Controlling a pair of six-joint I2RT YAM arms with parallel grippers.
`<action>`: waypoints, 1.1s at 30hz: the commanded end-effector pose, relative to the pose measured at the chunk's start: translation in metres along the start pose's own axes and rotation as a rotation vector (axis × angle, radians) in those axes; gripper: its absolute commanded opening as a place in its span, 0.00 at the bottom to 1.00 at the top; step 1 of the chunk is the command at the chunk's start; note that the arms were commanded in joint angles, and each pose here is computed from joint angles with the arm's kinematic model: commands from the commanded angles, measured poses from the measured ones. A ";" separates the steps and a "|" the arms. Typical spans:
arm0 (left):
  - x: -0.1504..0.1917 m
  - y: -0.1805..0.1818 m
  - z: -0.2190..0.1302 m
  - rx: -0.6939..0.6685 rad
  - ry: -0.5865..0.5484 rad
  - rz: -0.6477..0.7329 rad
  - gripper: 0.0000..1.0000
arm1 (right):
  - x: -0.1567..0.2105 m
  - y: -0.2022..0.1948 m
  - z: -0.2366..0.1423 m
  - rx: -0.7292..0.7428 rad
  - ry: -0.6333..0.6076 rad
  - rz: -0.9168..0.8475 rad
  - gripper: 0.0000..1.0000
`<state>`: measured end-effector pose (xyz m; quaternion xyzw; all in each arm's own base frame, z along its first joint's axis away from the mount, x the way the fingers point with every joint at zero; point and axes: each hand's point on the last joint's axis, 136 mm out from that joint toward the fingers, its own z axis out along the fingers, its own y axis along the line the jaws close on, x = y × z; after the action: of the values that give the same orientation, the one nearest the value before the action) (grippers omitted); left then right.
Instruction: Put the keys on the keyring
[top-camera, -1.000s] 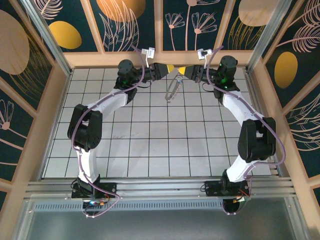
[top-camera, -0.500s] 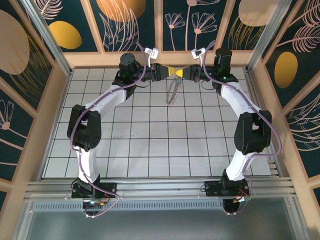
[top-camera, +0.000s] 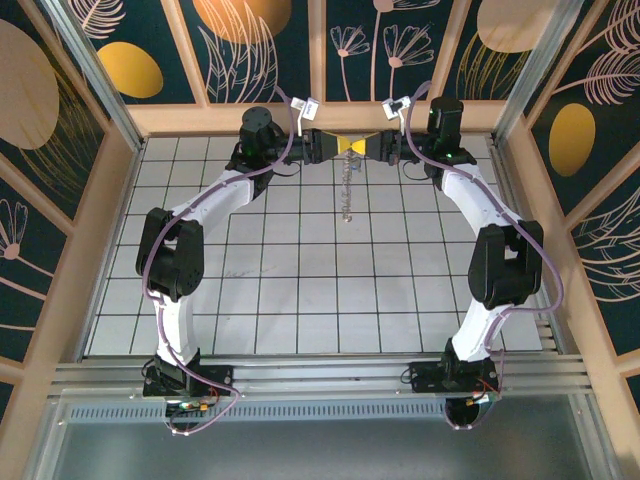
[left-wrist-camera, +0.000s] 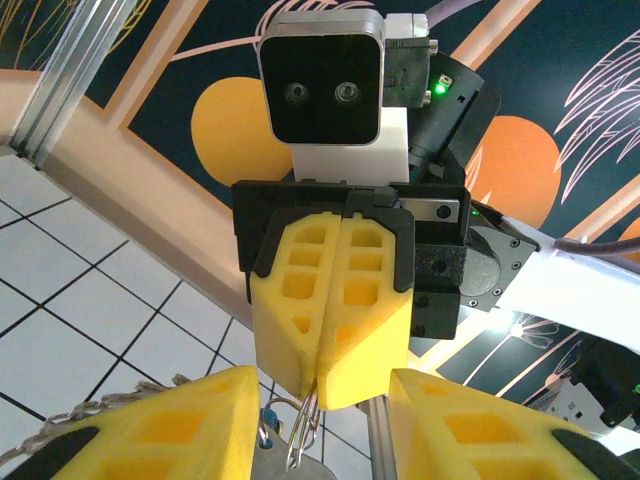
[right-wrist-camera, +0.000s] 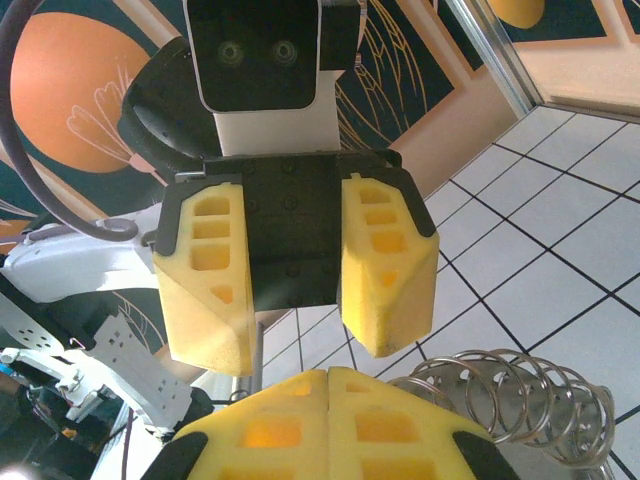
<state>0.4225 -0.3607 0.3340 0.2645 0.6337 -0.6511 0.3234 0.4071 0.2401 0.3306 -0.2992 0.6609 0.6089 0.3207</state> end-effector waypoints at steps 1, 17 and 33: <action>0.002 -0.002 -0.002 0.031 0.002 0.017 0.37 | -0.014 0.017 -0.003 -0.027 -0.010 -0.087 0.00; 0.010 0.001 0.002 0.059 -0.001 -0.007 0.34 | -0.016 0.016 -0.003 -0.027 -0.033 -0.077 0.00; 0.008 -0.004 0.009 0.076 -0.014 -0.004 0.21 | -0.011 0.014 0.002 -0.031 -0.028 -0.064 0.00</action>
<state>0.4164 -0.3672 0.3276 0.2597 0.6212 -0.6726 0.3071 0.4096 0.2405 0.3381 -0.2946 0.6531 0.6149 0.3295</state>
